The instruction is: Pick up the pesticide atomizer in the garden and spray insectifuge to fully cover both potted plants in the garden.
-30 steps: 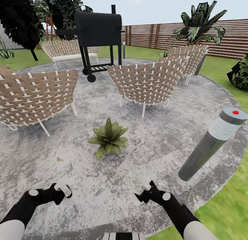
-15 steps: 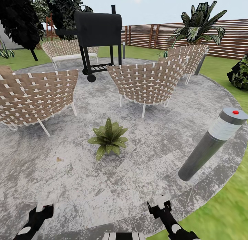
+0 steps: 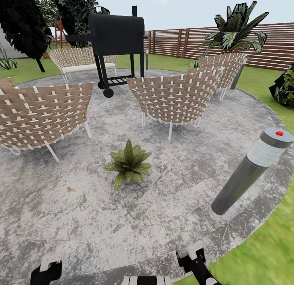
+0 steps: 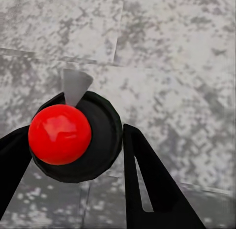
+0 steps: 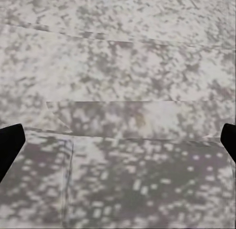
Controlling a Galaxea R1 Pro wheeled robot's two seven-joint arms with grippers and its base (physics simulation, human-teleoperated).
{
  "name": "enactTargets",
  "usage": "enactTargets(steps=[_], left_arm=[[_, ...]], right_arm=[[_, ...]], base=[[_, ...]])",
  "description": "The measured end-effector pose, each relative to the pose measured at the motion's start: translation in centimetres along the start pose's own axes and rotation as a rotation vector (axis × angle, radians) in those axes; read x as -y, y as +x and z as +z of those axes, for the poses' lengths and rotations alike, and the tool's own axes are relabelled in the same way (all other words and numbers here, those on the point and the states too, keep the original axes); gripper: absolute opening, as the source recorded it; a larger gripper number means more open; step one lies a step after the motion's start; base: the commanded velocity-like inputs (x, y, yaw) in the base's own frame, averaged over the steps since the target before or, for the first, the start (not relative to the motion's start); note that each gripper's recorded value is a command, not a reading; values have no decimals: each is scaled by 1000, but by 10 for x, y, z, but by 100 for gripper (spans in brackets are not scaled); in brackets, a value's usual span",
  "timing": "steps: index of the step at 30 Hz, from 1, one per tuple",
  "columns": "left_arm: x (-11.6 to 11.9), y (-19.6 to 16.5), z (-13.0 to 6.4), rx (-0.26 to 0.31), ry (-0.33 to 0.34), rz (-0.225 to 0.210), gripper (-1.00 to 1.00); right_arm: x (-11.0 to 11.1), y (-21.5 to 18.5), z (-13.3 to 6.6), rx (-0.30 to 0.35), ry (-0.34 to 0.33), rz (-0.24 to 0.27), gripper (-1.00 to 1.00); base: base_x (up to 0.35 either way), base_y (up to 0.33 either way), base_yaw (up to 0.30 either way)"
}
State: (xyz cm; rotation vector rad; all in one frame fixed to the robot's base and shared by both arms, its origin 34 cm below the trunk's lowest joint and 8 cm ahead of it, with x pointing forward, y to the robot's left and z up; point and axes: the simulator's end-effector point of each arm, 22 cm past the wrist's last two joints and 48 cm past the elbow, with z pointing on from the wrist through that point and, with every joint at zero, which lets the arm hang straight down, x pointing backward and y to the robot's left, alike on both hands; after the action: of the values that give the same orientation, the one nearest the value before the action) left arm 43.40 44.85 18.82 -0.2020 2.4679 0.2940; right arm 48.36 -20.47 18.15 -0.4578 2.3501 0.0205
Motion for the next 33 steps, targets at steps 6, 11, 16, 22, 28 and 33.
enactTargets(steps=[6,11,16,22,28,33], left_arm=[[2,3,0,-5,5,-1,-100],[3,3,0,-5,5,0,-100],[2,2,0,-4,4,1,-100],[1,0,0,1,3,3,-100],[1,-1,0,2,5,8,-100],[0,-2,0,4,4,10,-100]], right_arm=[[-10,27,-11,-42,-14,5,100],[-21,50,-23,-76,-27,11,100],[-25,61,-29,-92,-31,13,100],[-27,66,-31,-99,-33,14,100],[-28,69,-33,-103,-35,14,100],[-28,69,-33,-104,-35,15,100]], base=[[0,0,0],[0,0,0],[0,0,0],[0,0,0],[0,0,0],[0,0,0]])
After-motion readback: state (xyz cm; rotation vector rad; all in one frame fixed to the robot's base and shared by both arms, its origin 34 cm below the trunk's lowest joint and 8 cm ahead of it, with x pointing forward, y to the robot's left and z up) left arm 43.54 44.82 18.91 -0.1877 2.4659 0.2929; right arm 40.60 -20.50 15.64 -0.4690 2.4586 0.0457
